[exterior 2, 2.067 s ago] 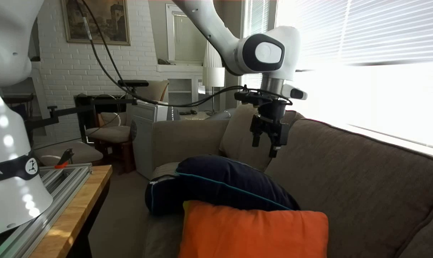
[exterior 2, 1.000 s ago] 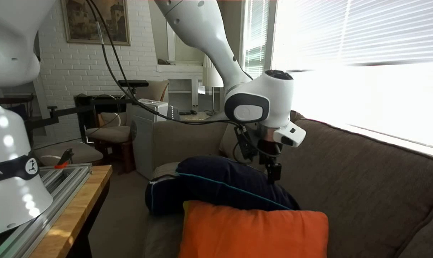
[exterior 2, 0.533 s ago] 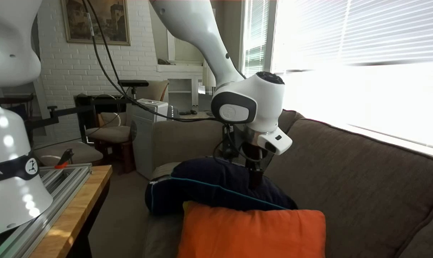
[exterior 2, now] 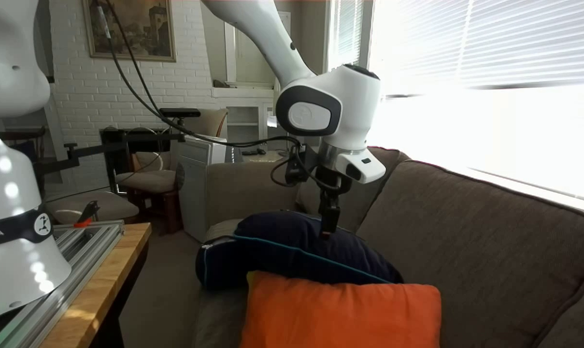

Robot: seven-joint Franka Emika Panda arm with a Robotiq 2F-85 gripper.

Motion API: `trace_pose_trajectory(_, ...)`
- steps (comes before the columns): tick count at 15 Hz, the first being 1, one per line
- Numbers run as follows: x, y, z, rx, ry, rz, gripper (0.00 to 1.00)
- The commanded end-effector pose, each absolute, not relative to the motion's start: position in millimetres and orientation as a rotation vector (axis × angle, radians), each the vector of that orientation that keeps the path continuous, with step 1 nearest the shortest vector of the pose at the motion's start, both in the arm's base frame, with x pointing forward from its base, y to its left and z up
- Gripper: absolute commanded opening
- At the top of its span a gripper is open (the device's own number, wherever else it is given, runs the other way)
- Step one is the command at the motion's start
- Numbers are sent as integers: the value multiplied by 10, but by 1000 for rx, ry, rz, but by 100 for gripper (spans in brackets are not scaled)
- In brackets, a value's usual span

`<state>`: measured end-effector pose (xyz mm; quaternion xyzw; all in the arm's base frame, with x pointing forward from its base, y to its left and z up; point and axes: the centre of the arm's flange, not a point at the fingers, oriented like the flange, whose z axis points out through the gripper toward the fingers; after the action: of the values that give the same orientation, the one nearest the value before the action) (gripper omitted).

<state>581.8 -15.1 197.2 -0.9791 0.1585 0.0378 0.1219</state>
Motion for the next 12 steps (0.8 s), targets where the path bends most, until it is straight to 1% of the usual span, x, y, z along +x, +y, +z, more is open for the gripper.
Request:
trace_pose_trajectory(1,5734,-115,1946,-2852,469,171,100)
trace_pose_trajectory(9,5531,-78,1528,-2841,476,325,100)
trace_pose_trajectory(12,5526,-74,1379,-2872,498,300,100)
